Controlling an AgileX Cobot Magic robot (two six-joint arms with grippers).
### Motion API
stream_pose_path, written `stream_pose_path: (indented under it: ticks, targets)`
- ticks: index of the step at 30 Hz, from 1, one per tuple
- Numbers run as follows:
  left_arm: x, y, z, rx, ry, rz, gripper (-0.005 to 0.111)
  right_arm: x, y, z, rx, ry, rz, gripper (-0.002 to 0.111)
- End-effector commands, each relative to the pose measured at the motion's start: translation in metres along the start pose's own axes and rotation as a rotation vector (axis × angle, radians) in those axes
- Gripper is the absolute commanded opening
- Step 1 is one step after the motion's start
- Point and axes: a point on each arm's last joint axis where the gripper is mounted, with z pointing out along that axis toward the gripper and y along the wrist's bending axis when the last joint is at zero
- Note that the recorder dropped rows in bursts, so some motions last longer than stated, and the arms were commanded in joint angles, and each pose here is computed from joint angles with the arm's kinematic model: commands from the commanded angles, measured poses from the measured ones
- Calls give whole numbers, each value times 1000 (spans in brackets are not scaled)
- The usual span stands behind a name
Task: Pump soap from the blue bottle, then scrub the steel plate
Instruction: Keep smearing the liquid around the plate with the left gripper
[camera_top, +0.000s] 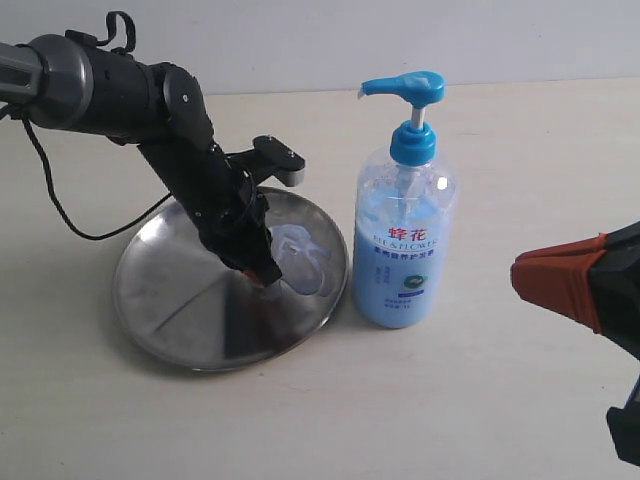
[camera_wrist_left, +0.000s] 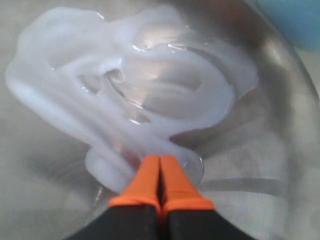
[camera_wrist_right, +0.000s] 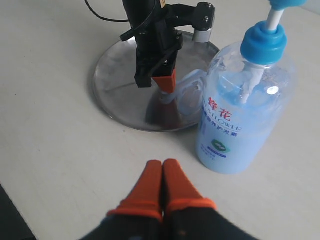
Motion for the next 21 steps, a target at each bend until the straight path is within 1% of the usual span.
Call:
stream_pose_path:
  ticks: [1, 4, 6, 10, 12, 15, 17, 19, 21]
  targets:
    - [0, 9, 13, -54, -26, -11, 0, 1, 0, -1, 1, -7, -6, 0]
    - [-3, 14, 17, -93, -60, -11, 0, 0, 0, -1, 1, -10, -6, 0]
    - [-9, 21, 16, -173, -127, 1, 0, 0, 0, -1, 1, -12, -6, 0]
    - [-17, 29, 13, -267, -217, 10, 0, 0, 0, -1, 1, -14, -6, 0]
    - [-19, 31, 12, -295, -245, 13, 0, 0, 0, -1, 1, -16, -6, 0]
    - [-19, 32, 12, -299, -246, 19, 0, -1, 0, -1, 1, -20, -6, 0]
    - [-17, 30, 13, -277, -222, 20, 0, -1, 0, -1, 1, -20, -6, 0]
    - [-14, 27, 14, -247, -181, 31, 0, -1, 0, -1, 1, -20, -6, 0]
    - [-8, 22, 16, -189, -109, 40, 0, -1, 0, -1, 1, -20, -8, 0]
